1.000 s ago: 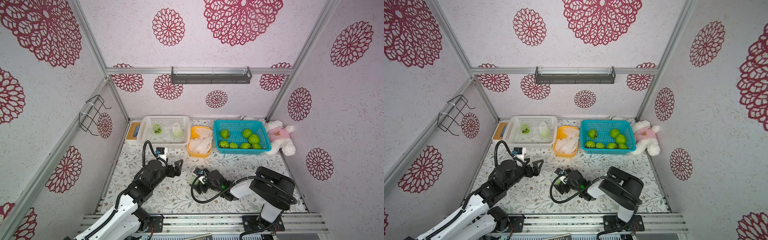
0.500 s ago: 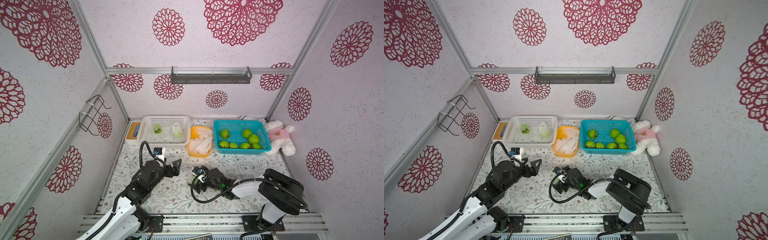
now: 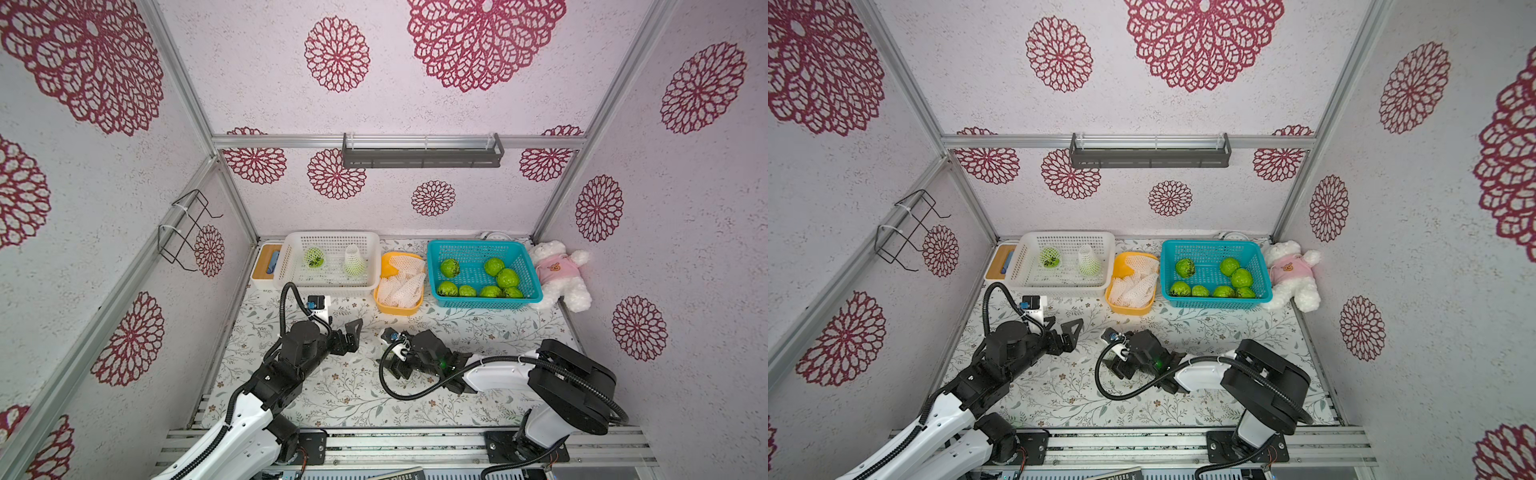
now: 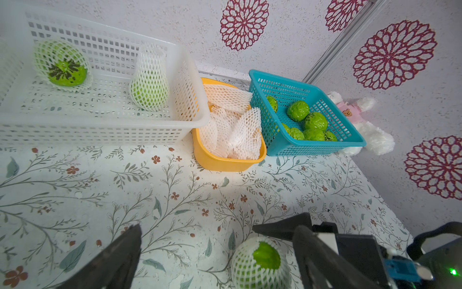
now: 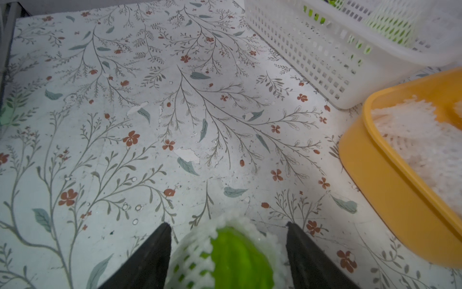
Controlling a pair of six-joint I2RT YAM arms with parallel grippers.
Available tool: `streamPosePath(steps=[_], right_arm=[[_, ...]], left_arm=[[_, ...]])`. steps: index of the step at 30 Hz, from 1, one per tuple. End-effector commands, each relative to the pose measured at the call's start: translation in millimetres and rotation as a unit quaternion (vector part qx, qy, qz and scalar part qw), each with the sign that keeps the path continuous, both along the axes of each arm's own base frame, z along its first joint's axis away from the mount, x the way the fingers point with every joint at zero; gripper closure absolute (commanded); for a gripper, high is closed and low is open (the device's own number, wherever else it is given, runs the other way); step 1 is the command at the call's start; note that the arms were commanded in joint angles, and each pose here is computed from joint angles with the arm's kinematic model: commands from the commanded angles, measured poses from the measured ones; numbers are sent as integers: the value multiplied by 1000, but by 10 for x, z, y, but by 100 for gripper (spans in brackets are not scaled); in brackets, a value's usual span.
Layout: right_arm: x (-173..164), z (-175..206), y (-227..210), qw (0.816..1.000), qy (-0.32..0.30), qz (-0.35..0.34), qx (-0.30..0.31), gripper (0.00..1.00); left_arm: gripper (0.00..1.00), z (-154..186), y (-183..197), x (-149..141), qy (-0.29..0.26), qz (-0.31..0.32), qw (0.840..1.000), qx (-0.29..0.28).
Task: Sleeve custard apples in foam nets
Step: Pick up the custard apple from the center of the board.
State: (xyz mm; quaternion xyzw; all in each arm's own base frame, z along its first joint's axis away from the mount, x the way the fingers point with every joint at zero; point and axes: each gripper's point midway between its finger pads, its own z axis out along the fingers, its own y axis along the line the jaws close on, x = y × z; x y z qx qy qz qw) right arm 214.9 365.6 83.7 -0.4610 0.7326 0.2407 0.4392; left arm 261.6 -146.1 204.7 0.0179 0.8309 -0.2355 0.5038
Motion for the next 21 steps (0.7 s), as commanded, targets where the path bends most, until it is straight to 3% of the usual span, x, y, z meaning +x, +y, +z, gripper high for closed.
streamPosePath(steps=[1,6,21], right_arm=[[-59,108,-44,1000,5,-1,14,32],[-112,24,-125,1000,13,-2,8,36],[-179,-141,-234,1000,13,8,-23,22]], left_arm=[[3,20,53,13,-6,11,1000,3],[3,17,70,25,-6,16,1000,4],[3,64,109,28,-7,26,1000,7]])
